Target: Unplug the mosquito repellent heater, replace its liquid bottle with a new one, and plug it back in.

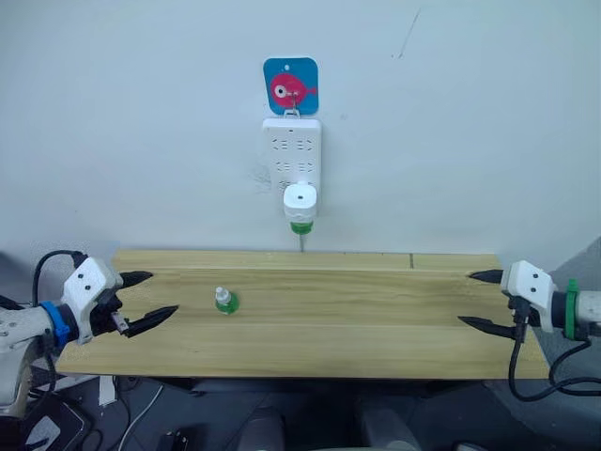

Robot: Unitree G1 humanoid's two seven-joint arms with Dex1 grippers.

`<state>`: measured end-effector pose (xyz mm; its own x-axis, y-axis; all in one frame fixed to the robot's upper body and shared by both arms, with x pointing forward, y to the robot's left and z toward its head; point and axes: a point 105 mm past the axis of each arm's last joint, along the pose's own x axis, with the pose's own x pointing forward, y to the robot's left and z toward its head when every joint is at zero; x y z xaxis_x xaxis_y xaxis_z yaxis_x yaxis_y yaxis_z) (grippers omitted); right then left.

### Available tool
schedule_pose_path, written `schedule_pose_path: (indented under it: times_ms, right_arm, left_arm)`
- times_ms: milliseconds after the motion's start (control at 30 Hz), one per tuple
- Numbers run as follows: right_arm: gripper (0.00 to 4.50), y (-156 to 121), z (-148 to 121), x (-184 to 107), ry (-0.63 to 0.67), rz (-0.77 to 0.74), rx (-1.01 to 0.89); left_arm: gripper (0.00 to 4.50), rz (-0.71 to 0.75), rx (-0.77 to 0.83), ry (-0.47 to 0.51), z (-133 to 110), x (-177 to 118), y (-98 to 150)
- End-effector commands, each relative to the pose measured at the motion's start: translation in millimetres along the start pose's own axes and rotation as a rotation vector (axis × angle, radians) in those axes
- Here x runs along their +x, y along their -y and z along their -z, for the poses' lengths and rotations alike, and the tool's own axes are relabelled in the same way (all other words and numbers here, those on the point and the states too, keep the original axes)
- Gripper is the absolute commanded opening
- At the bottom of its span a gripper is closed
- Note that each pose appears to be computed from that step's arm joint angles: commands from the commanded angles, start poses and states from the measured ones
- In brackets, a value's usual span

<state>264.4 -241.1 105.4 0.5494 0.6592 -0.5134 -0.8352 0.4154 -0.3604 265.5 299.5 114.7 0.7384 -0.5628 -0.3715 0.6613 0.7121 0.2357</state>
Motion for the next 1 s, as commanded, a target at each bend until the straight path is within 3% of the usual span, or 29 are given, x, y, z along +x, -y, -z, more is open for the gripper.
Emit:
schedule_pose_path:
  times_ms: [33,200,367,467,600,1000]
  right_arm:
    - [4.47,1.3,-47.9,4.6,0.151,0.041,-0.035]
    - [4.47,-3.8,-100.3,12.7,0.318,0.08,-0.003]
    - [4.47,-6.4,-143.0,13.4,0.458,0.128,0.054]
    - [4.47,-8.4,-150.9,13.6,0.473,0.137,0.074]
    - [4.5,-9.8,-158.9,13.2,0.487,0.145,0.081]
    - [4.5,-19.0,-175.6,14.8,0.509,0.134,0.081]
  left_arm:
    - [4.5,-0.005,0.005,0.13,-38.6,16.3,1.9]
    - [4.5,-0.017,0.002,0.194,-70.2,40.2,-2.6]
    - [4.5,-0.012,-0.025,0.328,-113.8,59.6,-10.3]
    - [4.5,-0.019,-0.052,0.379,-125.5,66.1,-15.4]
    - [3.64,-0.03,-0.063,0.405,-132.4,80.0,-21.0]
    - [3.64,0.014,-0.042,0.411,-139.8,111.3,-30.4]
